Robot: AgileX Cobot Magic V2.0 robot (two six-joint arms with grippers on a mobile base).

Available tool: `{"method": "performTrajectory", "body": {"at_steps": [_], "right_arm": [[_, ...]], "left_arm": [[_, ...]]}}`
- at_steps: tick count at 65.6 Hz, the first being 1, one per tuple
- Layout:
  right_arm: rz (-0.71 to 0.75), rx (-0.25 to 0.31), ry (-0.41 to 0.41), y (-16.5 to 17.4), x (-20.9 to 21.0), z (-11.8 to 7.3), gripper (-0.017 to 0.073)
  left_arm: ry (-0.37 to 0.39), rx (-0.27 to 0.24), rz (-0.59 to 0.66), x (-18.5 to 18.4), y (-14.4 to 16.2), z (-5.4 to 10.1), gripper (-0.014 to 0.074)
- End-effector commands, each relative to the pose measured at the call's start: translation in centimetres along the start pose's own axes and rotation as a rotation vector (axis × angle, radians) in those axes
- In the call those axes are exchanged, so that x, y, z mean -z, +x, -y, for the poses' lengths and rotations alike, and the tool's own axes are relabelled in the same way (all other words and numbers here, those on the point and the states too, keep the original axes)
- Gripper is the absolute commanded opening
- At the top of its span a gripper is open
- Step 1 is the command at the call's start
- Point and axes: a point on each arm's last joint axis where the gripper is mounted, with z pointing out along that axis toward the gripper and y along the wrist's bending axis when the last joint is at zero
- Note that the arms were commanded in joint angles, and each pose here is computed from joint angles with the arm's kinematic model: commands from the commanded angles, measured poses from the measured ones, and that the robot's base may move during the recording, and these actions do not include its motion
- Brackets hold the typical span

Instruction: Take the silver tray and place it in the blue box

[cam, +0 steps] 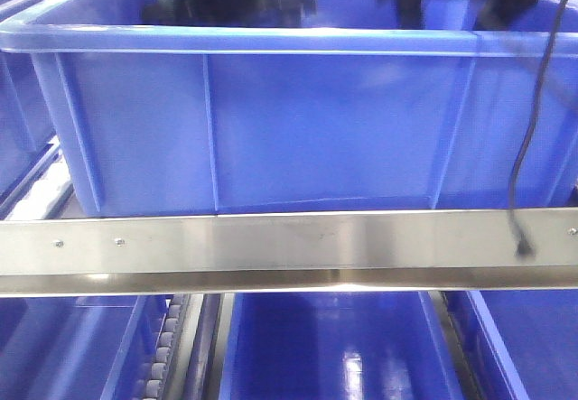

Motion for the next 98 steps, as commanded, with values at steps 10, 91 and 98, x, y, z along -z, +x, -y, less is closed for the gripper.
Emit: {"method": "performTrajectory", "body": {"at_steps": [10, 91, 98], "right_arm": [[0.217, -0.013, -0.036, -1.8, 9.5, 1.0, 0.0343], [0.863, 0.000, -0.219, 24.9, 23.7, 7.7, 0.0055], [0.874, -0.002, -0.221, 25.1, 23.9, 7.8, 0.0055]], "left_arm": [[0.034, -0.148, 0.183, 11.4, -2.5, -0.2, 0.0314], [0.285, -0.350, 0.801, 26.7, 21.6, -12.6, -0.0094], [0.290, -0.345, 0.822, 27.0, 22.1, -13.0, -0.0094]]}}
